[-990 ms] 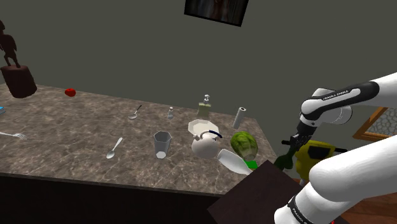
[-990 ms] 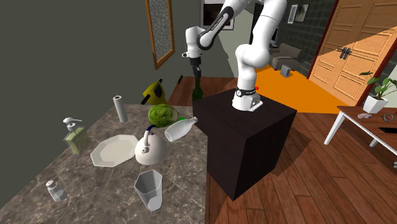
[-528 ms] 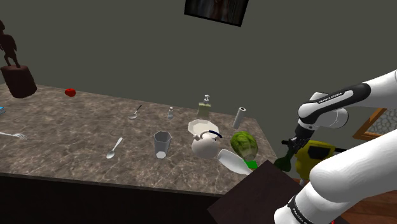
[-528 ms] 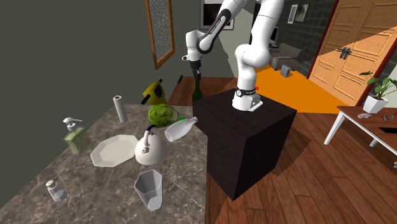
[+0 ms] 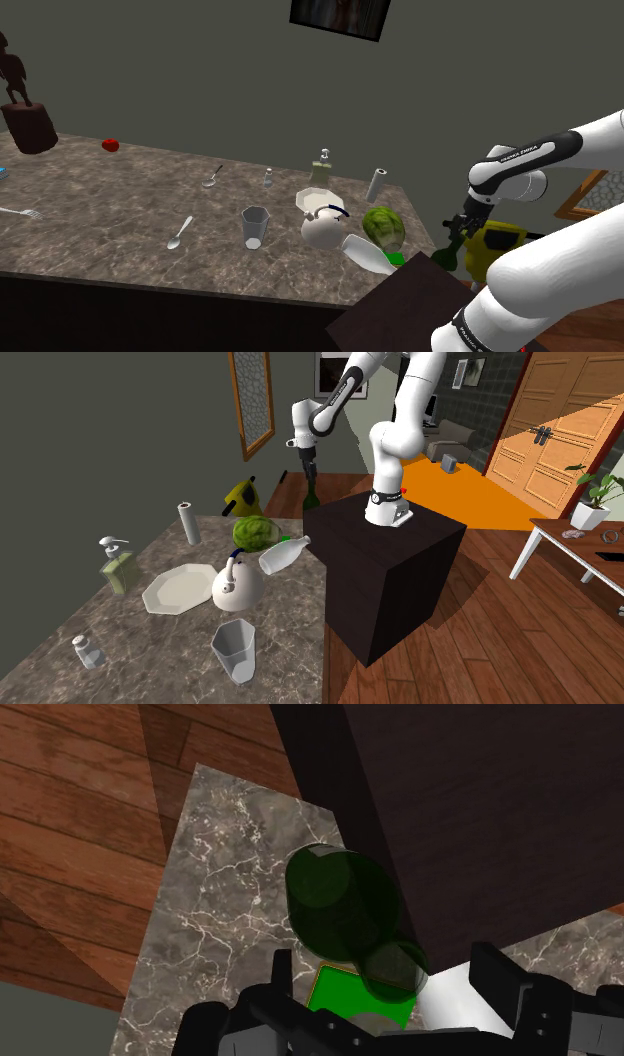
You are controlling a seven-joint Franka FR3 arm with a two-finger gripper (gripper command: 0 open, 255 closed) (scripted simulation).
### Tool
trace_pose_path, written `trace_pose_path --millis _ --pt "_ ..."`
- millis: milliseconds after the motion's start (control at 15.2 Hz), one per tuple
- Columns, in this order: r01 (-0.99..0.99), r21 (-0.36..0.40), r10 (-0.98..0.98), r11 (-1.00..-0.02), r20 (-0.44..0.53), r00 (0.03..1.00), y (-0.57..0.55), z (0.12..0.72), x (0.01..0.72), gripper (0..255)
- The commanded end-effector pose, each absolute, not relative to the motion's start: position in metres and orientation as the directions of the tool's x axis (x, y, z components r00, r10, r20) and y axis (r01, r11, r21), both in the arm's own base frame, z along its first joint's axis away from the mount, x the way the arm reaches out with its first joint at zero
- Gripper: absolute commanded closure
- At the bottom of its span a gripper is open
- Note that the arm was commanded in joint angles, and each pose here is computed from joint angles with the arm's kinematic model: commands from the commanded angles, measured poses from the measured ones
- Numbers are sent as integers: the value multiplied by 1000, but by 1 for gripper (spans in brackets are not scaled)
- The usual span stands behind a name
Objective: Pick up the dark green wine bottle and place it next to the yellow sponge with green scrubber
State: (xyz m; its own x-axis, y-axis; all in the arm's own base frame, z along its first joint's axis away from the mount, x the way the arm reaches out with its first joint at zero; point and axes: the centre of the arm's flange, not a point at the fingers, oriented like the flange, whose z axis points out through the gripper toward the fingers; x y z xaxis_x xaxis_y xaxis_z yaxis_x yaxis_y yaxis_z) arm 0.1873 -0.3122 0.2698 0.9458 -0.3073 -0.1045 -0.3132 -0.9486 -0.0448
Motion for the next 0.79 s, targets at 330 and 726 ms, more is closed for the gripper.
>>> trace_pose_path --millis 330,726 --pt "-313 -45 -307 -949 -105 946 -316 320 192 0" --pt "-313 -45 -307 -949 -104 946 -316 320 192 0"
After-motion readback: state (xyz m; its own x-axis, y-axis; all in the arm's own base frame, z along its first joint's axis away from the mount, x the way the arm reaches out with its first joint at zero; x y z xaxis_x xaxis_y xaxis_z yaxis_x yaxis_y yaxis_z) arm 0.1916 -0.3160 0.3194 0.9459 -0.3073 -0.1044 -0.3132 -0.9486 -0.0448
